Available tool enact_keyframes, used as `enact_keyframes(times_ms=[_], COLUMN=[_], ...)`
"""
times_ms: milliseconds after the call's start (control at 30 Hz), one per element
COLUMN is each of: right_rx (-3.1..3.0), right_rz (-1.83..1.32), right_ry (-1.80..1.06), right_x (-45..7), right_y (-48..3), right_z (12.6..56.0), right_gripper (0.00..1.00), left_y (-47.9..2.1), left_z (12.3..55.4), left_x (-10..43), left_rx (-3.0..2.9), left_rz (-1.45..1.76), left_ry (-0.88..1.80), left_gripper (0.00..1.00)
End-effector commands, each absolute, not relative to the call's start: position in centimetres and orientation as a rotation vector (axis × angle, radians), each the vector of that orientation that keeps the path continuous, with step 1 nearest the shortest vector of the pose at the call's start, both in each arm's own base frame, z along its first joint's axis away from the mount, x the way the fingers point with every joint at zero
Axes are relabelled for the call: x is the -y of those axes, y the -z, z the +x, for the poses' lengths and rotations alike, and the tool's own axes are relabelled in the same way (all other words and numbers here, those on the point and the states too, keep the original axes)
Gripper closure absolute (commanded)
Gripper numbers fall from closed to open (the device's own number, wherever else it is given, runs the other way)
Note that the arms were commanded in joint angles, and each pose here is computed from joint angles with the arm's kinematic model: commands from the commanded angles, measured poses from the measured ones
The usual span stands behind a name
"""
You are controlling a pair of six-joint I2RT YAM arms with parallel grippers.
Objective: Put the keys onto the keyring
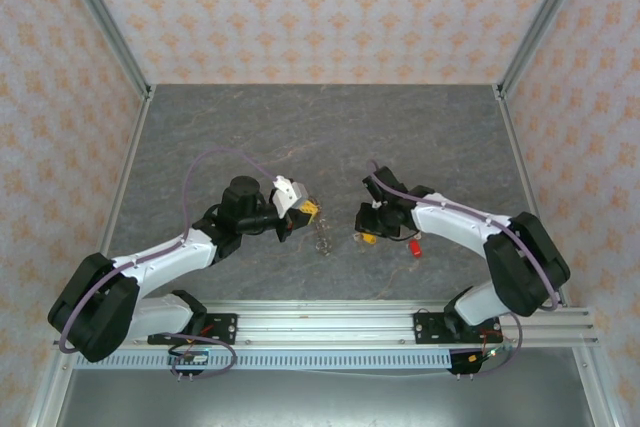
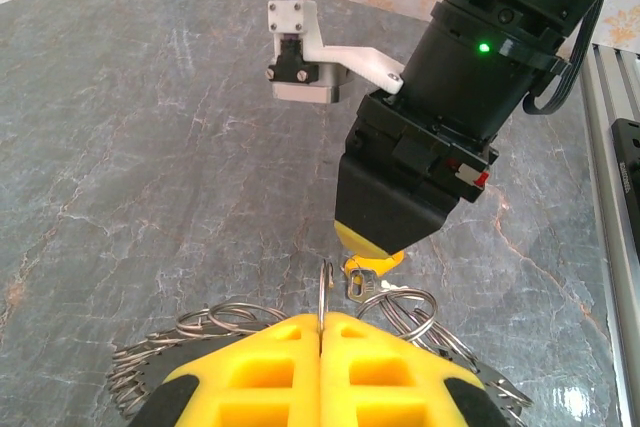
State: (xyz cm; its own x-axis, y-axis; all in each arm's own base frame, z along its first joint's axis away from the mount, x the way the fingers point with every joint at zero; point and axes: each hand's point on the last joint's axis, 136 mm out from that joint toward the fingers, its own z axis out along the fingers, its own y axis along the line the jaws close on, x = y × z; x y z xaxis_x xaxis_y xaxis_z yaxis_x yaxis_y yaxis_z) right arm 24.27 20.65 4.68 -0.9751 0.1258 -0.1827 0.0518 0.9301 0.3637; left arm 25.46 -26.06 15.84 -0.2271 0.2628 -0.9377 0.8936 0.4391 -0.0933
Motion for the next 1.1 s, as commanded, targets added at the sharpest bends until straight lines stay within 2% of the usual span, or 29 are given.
enact_keyframes(times_ms=[0, 267, 600, 867, 1067], right_rx=[-2.908, -2.936, -2.941, -2.935, -2.929], right_rz=[0.162, 0.141, 0.132, 0.115, 0.115], right_ry=[-0.525, -0.444, -0.388, -0.372, -0.366], right_x=[-21.3, -21.2, -20.8, -20.8, -20.7], right_y=[-4.8, -3.5, -3.1, -3.3, -3.2], right_z=[24.5, 24.5, 24.5, 24.9, 25.0], right_gripper=[0.73, 0.82, 0.80, 0.86, 0.86], left_y=[-17.6, -17.5, -17.4, -17.5, -17.3], left_z=[26.0, 25.9, 25.8, 25.8, 25.7], left_x=[26.1, 26.1, 26.2, 26.1, 26.2], left_rx=[-1.665, -1.672, -1.682, -1.686, -1.691], left_rz=[0.980, 0.986, 0.998, 0.997, 1.003], left_ry=[0.803, 0.802, 0.798, 0.788, 0.789], left_gripper=[1.00, 1.00, 1.00, 1.00, 1.00])
